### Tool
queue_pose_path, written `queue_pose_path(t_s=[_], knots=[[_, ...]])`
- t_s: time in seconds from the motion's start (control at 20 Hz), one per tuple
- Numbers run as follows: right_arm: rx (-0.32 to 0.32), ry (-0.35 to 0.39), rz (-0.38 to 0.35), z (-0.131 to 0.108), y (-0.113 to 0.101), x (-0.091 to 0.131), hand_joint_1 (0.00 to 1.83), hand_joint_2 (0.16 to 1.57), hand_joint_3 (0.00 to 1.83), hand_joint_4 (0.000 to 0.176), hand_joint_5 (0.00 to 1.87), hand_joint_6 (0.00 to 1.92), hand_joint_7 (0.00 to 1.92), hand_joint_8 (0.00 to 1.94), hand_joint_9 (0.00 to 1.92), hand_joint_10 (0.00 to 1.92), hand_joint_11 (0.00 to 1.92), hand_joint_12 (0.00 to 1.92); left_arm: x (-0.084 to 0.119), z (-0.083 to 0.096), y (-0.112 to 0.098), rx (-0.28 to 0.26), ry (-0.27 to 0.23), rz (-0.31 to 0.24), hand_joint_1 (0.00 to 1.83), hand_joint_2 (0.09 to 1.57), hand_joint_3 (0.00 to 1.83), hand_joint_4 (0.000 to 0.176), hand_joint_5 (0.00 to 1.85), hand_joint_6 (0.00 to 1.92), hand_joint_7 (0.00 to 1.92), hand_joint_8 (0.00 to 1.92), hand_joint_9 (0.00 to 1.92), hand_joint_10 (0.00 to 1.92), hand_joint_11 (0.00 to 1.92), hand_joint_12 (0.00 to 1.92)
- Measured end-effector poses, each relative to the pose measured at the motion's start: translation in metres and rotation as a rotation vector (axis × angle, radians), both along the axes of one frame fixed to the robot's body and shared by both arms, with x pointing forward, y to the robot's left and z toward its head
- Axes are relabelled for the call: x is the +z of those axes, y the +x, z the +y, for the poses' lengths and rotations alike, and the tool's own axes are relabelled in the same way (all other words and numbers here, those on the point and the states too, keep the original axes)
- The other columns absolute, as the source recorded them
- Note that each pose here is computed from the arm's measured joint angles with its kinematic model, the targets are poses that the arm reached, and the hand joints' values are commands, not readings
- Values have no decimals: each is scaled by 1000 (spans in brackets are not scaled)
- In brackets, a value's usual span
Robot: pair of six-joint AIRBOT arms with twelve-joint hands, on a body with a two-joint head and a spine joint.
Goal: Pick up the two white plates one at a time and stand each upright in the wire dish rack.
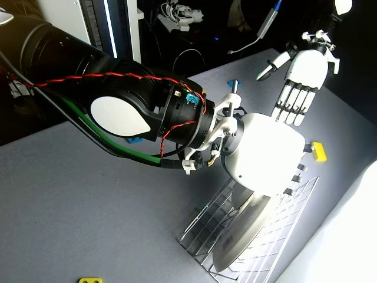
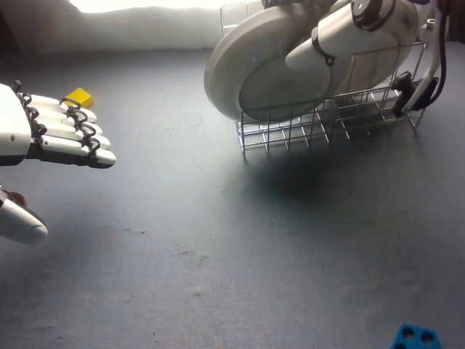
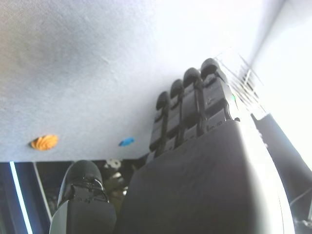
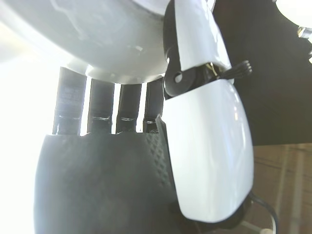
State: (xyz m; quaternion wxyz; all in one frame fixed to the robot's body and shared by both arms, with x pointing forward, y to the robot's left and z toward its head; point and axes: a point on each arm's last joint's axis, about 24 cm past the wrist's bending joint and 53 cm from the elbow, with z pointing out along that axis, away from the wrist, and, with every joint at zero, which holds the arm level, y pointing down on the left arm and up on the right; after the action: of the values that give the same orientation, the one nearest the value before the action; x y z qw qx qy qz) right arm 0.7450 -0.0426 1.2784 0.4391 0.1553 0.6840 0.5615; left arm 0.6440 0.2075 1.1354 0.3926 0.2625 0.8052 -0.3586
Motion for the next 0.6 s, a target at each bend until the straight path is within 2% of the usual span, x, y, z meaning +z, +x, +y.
queue_pose_path(t_s=[0.05, 0.15, 0.35, 0.45, 0.6], knots=[[1, -7, -12, 0, 0, 1, 1208, 1145, 1, 9, 930, 1134, 924, 1010, 1006, 253, 780, 965, 0, 0, 0, 0, 0, 0, 0, 1080, 0, 0, 94, 3, 93, 2, 71, 0, 0, 118], [2, -3, -21, 0, 0, 3, 1198, 1162, 2, 9, 893, 1192, 892, 1060, 1042, 119, 746, 958, 0, 0, 0, 0, 0, 0, 0, 1088, 1, 0, 74, 0, 72, 0, 62, 0, 0, 102], [21, -46, -58, 6, -4, -4, 1200, 1159, 1, 6, 905, 1180, 894, 1051, 1058, 80, 743, 963, 0, 0, 0, 0, 0, 0, 0, 1080, 0, 0, 81, 4, 80, 6, 53, 5, 0, 49], [36, -72, -89, 11, -7, -6, 1199, 1160, 1, 11, 897, 1186, 896, 1055, 1067, 57, 732, 987, 0, 0, 0, 0, 0, 0, 0, 1065, 0, 0, 103, 12, 92, 17, 64, 14, 33, 17], [51, -85, -123, 14, -11, -4, 1199, 1162, 1, 9, 887, 1203, 898, 1051, 1052, 34, 696, 992, 0, 0, 0, 1, 0, 0, 0, 1079, 2, 0, 52, 0, 47, 0, 27, 1, 2, 1]])
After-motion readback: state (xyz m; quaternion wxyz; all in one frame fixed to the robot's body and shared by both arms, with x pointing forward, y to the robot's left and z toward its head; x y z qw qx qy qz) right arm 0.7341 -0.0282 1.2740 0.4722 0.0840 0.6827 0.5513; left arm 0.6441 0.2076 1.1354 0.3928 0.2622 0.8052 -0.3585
